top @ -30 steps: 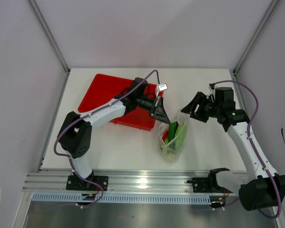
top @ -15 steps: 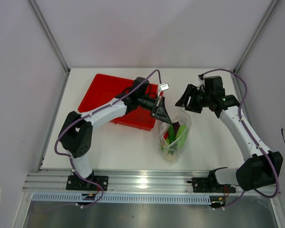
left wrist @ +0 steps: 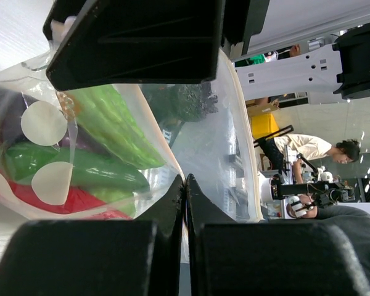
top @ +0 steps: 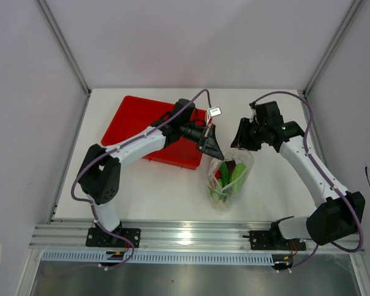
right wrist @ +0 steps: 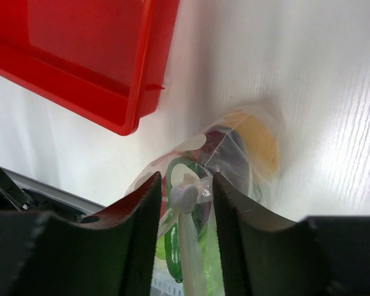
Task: Place the food in the zip-top bag and seal the zipper
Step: Zip the zipper food storage bag at the center of the board.
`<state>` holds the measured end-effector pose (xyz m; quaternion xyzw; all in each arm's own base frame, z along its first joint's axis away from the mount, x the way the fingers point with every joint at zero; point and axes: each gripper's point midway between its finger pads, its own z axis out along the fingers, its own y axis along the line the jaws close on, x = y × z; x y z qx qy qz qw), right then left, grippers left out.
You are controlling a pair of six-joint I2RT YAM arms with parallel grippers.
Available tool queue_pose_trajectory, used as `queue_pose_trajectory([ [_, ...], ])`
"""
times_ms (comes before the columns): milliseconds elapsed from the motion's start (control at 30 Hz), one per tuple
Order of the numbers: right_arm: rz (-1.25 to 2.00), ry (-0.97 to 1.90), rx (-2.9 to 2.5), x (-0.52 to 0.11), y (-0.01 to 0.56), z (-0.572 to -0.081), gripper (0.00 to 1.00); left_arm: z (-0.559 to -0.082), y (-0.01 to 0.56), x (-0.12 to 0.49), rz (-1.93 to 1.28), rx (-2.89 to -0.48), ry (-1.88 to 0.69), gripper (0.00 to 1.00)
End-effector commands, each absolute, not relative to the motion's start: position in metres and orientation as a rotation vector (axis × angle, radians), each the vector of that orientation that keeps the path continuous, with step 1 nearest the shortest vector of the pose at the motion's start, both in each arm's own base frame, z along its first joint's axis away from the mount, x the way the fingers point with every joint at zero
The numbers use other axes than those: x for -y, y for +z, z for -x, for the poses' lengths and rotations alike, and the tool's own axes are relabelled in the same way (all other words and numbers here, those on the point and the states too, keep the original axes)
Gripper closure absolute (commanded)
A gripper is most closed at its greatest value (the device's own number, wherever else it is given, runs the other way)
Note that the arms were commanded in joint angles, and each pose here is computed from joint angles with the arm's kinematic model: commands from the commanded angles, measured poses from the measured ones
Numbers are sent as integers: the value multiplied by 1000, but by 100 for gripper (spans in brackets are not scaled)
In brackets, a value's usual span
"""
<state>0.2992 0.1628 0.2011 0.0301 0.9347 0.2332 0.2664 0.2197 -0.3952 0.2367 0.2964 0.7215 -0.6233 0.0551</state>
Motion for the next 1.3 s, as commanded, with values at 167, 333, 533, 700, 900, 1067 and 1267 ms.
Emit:
queue_pose_trajectory([
  [167, -108, 526, -2509, -152, 207, -296, 85, -220, 254, 402, -987, -2104, -1887, 99],
  [333, -187, 520, -2466, -146, 216, -300, 100, -219, 253, 403, -1005, -2112, -1863, 91],
  [533, -280, 561, -2397, -140, 236, -302, 100, -216, 257, 407, -1007, -2110, -1820, 65],
  [700, -360, 584, -2364, -135, 244, -301, 100, -214, 259, 413, -1023, -2099, -1754, 18],
  [900, -463, 581, -2320, -129, 250, -300, 100, -207, 277, 425, -1069, -2096, -1664, 0],
  [1067, -518, 583, -2277, -125, 256, -300, 100, -210, 271, 430, -958, -2195, -1472, 0],
  [1267, -521, 572, -2272, -121, 256, -297, 100, -217, 244, 416, -825, -2320, -1074, 1],
])
